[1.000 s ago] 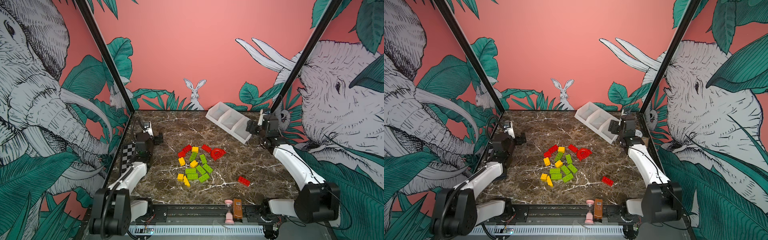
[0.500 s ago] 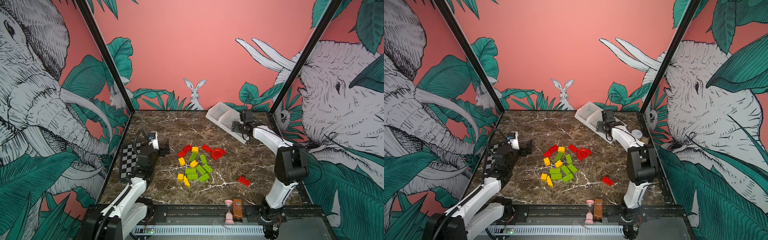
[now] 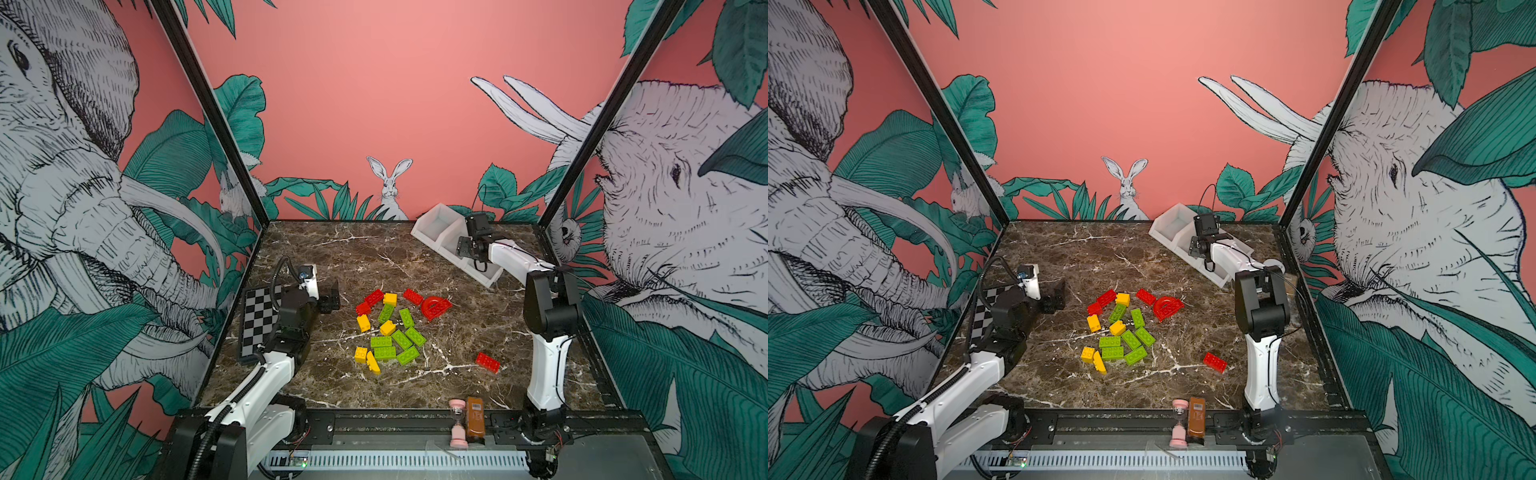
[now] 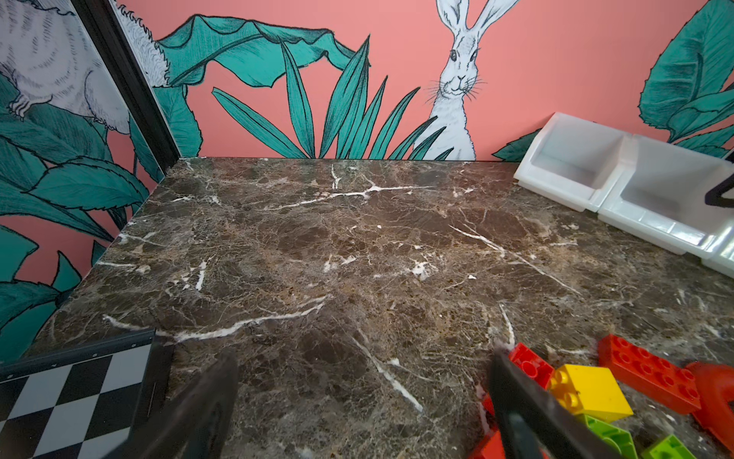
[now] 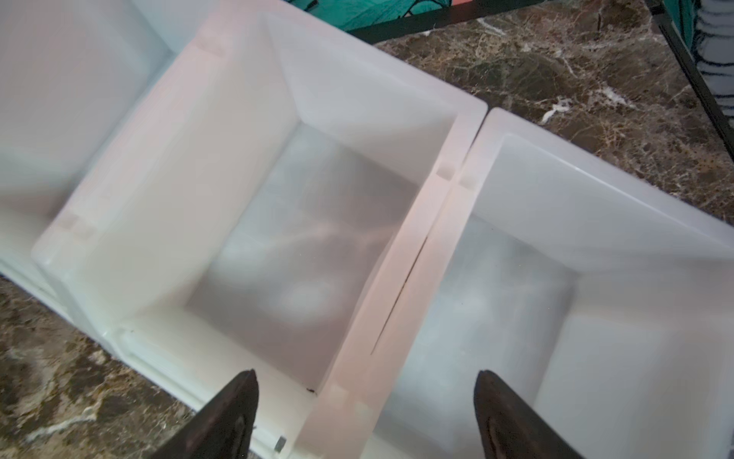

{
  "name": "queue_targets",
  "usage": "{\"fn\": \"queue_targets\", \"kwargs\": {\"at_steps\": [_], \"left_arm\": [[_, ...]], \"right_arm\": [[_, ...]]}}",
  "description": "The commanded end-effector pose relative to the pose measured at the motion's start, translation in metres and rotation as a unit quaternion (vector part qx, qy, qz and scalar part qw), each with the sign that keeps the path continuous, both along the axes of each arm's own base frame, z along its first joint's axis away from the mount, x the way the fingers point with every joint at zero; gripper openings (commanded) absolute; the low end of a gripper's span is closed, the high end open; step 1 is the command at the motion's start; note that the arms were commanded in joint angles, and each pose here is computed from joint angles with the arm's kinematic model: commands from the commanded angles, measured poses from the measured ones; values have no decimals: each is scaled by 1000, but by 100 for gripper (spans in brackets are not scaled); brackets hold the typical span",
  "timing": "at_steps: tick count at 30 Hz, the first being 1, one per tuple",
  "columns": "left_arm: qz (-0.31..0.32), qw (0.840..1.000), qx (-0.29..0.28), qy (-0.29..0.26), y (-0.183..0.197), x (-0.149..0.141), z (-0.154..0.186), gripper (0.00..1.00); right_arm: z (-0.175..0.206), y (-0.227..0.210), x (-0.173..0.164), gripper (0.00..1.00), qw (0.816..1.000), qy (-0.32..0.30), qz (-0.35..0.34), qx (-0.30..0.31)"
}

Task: Sort the legos into containers by color
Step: Rotate the container at the top-center of the table.

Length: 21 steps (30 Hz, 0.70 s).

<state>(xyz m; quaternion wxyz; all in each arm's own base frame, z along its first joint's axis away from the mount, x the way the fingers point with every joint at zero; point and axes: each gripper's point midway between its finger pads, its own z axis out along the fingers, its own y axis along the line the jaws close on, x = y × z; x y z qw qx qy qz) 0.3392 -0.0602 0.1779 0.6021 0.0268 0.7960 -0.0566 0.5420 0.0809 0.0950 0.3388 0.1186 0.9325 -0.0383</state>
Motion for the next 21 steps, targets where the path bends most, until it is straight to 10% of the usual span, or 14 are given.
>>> {"fn": "queue_targets", "kwargs": {"at_steps": [1,21], "left_arm": [[1,1000,-2,-15,0,-1,5,98],[-2,1000,-6,-18,-1,-4,8,99]], "right_arm": [[6,-7,13,80,1000,-11,-17,-13],[-17,0,13,40,999,24,27,-29]]}}
